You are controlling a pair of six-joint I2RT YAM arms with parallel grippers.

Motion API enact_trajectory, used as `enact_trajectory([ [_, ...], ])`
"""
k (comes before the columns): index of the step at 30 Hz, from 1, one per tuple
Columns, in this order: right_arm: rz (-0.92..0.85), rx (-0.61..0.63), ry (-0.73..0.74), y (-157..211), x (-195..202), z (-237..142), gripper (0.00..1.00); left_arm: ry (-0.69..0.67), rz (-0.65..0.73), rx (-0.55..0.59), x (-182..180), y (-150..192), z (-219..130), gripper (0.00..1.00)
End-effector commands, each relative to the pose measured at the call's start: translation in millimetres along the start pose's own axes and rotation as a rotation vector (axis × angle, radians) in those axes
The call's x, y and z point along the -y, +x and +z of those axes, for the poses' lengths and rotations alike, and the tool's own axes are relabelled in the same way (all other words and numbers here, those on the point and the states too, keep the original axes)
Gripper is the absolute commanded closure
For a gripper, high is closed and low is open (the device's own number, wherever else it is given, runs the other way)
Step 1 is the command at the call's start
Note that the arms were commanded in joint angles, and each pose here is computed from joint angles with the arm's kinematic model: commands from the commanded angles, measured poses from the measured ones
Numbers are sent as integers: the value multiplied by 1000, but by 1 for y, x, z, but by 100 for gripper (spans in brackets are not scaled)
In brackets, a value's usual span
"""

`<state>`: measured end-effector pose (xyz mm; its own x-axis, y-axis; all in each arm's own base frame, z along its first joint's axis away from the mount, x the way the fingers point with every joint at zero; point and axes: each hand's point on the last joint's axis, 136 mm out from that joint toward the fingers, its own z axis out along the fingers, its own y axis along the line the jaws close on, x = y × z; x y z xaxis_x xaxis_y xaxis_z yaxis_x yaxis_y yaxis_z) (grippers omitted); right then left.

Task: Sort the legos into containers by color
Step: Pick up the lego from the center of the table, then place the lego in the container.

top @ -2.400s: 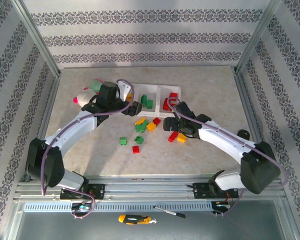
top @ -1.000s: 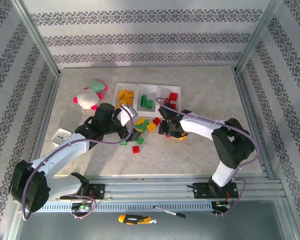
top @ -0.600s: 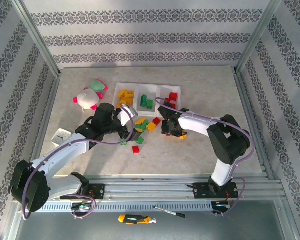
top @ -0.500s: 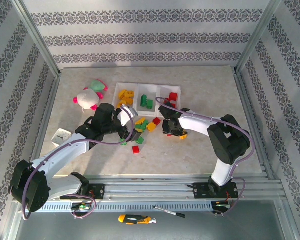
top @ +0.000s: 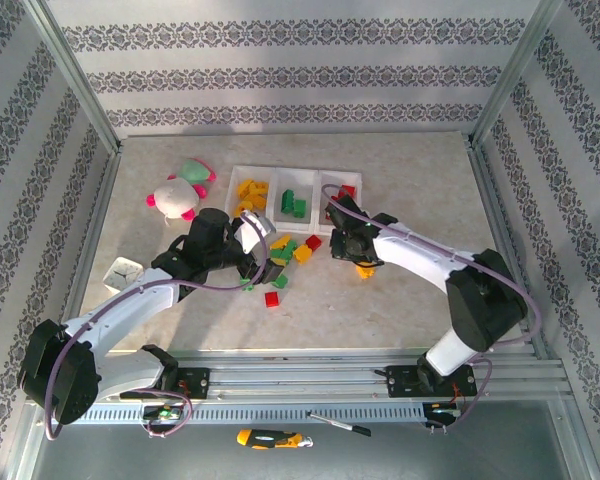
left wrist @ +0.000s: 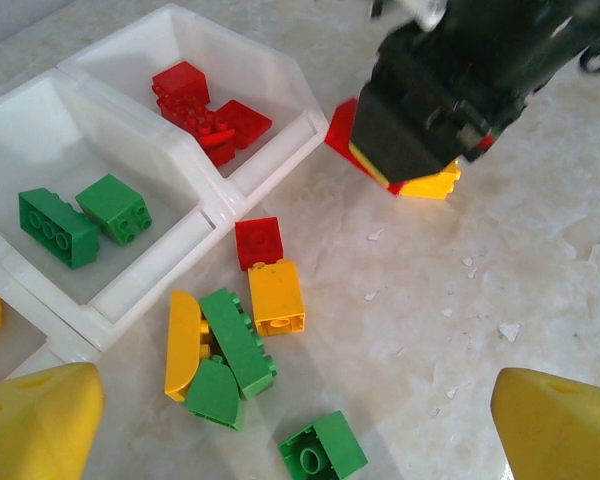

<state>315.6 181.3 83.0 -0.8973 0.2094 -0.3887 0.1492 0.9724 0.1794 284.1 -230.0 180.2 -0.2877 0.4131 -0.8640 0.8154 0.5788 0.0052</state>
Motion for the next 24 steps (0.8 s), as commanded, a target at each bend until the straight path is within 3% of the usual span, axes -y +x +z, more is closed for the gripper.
enact_trajectory([
  [1, -20, 111, 11, -31, 3, -20, 81, -26, -11, 62, -1, -12, -2, 1],
  [5, -43, 194, -8, -71, -6, -25, 82, -44, -34, 98, -3, -16, -4, 1],
  [10, -85, 199, -34, -113, -25, -7, 82, -57, -55, 133, -4, -20, -8, 1],
  [16, -154, 141, -96, -143, -51, 26, 80, -61, -70, 134, -5, -19, -7, 1],
  [24, -174, 100, -113, -161, -51, 58, 78, -74, -59, 113, -6, -15, -9, 1],
])
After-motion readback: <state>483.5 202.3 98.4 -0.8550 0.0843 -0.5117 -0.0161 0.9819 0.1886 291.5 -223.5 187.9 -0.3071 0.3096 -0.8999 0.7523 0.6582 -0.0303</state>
